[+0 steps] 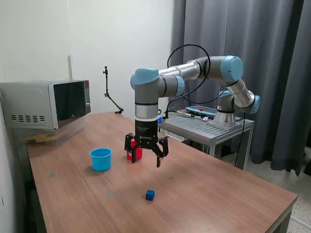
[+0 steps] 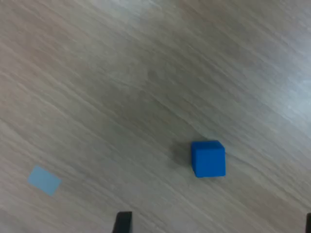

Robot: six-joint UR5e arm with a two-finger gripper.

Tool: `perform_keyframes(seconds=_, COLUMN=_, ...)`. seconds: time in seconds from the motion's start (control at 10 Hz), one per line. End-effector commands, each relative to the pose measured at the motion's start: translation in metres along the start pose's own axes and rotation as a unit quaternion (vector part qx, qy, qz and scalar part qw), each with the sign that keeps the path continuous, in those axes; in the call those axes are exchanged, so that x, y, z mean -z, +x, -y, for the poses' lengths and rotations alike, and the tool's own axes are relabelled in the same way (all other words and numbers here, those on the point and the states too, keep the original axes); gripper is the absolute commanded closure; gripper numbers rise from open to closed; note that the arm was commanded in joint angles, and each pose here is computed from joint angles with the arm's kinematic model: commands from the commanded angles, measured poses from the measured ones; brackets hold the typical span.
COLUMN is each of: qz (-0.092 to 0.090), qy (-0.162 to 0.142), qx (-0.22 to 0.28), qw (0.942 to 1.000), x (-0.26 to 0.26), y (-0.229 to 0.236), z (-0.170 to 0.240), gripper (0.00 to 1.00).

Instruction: Place red objects in the red bin, and blue objects in the blue bin.

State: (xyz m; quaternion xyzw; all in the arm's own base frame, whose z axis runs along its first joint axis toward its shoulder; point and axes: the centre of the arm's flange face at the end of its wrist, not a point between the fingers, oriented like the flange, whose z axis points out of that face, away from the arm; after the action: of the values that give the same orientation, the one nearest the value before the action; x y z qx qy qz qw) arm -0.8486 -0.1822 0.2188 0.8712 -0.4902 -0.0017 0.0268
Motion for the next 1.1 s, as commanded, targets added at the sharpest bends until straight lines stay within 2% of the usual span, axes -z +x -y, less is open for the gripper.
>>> perform_keyframes(seconds=0.0, qz=-0.001, qy=0.000, qx=0.000, qw=1.0000, x=-0.020, y=0.002, z=-0.005, gripper=0.00)
perform_keyframes(seconds=0.4, qz=-0.015, qy=0.011, qx=0.006, qw=0.9998, x=-0.060, y=0.011, z=-0.013, gripper=0.00)
perform_keyframes(seconds=0.5, qz=-0.045, qy=0.002, qx=0.007, qw=0.9990, x=-0.068, y=0.016, z=-0.016, gripper=0.00)
perform_keyframes(seconds=0.6, qz=-0.058, qy=0.002, qx=0.005, qw=0.9983, x=-0.080, y=0.018, z=-0.017, gripper=0.00)
perform_keyframes(seconds=1.0, qz=-0.062, qy=0.015, qx=0.008, qw=0.9980, x=-0.098, y=0.015, z=-0.013, gripper=0.00)
